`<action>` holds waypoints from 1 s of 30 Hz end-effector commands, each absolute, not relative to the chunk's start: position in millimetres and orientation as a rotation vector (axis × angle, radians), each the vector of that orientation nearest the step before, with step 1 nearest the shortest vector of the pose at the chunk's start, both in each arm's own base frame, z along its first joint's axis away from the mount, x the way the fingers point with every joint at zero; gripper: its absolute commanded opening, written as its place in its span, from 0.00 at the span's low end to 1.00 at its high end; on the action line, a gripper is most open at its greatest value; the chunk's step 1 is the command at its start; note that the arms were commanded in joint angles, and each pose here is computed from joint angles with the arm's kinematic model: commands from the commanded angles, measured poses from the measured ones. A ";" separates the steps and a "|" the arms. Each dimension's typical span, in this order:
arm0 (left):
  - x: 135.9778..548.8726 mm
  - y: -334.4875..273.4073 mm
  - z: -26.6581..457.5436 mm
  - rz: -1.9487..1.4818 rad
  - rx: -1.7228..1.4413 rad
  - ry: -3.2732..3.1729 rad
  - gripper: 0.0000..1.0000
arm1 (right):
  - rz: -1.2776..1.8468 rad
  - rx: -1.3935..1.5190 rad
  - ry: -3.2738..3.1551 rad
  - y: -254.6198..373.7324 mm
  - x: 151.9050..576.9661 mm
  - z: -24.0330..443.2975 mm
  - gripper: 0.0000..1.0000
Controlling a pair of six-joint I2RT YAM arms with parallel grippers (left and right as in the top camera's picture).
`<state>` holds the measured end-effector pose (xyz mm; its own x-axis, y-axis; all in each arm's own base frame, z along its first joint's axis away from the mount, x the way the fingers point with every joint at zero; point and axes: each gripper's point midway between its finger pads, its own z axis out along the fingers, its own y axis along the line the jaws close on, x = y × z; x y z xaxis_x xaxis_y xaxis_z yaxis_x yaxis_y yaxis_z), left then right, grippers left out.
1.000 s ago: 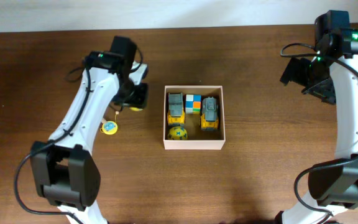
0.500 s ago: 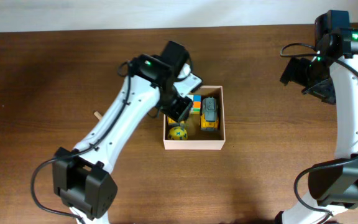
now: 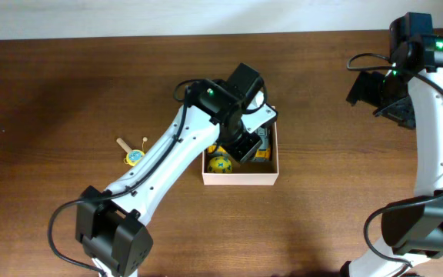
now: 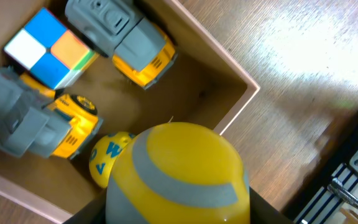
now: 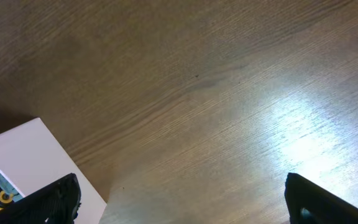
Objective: Pack container
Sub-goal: 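Carry the yellow-grey ball with the left gripper into the box, then release the yellow-grey ball beside the lettered ball and lift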
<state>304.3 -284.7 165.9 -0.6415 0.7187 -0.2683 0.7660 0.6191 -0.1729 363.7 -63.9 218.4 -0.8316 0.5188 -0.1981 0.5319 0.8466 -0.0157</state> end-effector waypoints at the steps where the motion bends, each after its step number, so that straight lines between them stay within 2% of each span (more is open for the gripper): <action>1: 303.9 -291.1 152.9 -0.423 1.279 2.674 0.53 | -0.111 0.817 2.809 -66.5 364.1 226.2 0.99; 7: 303.7 -293.8 132.2 -0.421 1.297 2.724 0.75 | -0.111 0.817 2.809 -66.5 364.1 226.2 0.99; 9: 303.9 -295.0 127.8 -0.419 1.302 2.731 0.79 | -0.111 0.817 2.809 -66.5 364.1 226.2 0.99; 22: 309.1 -294.3 129.8 -0.407 1.290 2.719 0.80 | -0.111 0.817 2.809 -66.5 364.1 226.2 0.99; 25: 317.0 -282.6 145.2 -0.355 1.241 2.698 0.81 | -0.111 0.817 2.809 -66.5 364.1 226.2 0.99; 30: 349.8 -229.0 187.9 -0.111 0.925 2.678 0.84 | -0.111 0.817 2.809 -66.5 364.1 226.2 0.99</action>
<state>324.1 -271.2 138.1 -0.6827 0.7010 -0.2063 0.7284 0.6751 -0.1168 363.8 -63.9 218.5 -0.8317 0.5185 -0.1984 0.5316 0.8468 -0.0156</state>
